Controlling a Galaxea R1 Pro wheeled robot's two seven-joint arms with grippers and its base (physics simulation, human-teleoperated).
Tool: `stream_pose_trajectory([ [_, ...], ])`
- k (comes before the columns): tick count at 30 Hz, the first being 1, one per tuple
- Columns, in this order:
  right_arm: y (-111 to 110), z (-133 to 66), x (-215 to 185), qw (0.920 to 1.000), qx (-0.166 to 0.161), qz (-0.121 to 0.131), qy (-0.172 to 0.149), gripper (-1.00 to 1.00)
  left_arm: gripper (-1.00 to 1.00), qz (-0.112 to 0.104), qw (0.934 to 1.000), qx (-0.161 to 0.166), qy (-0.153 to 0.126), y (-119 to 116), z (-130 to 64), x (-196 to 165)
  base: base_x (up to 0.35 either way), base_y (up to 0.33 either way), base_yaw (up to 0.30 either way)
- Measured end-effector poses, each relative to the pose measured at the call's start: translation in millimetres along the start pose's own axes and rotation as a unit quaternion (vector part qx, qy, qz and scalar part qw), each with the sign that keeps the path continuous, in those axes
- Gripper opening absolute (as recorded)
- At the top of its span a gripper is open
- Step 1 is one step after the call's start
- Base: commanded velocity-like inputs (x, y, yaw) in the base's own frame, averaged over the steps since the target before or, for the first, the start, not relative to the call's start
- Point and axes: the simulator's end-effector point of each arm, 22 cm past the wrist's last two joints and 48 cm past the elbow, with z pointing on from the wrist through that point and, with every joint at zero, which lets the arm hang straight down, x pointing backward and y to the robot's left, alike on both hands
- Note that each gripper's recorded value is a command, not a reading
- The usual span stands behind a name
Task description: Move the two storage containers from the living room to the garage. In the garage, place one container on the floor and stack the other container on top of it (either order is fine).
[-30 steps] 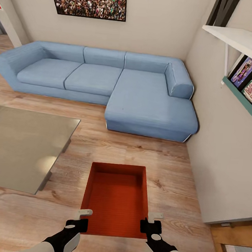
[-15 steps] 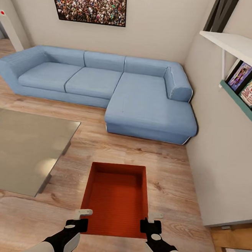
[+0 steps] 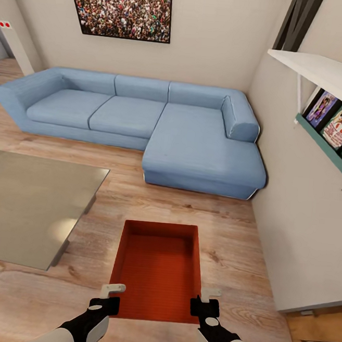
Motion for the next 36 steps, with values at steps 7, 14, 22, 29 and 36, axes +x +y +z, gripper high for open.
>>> stream_pose_trajectory([
  [7,-0.7,-1.9,-5.9,1.0,0.0,0.001,-0.006,-1.0,-1.0,0.0,1.0,0.0,-0.006,-0.3,-2.6,-5.6,0.0,0.0,0.0],
  [14,-1.3,-3.8,-11.8,0.9999,0.001,0.001,-0.011,-1.0,-1.0,-0.001,0.9999,0.001,-0.011,-0.5,-5.3,-10.9,0.0,0.0,0.0],
  [22,-1.9,-6.1,-18.6,0.9998,0.001,0.001,-0.018,-1.0,-1.0,-0.002,0.9998,0.001,-0.017,-0.7,-8.4,-17.3,0.0,0.0,0.0],
  [29,-2.5,-8.3,-24.4,0.9997,0.002,0.002,-0.023,-1.0,-1.0,-0.002,0.9997,0.002,-0.023,-0.9,-11.2,-22.7,0.0,0.0,0.0],
  [36,-3.1,-10.4,-30.2,0.9996,0.002,0.002,-0.029,-1.0,-1.0,-0.003,0.9996,0.002,-0.029,-1.1,-14.1,-28.0,0.0,0.0,0.0],
])
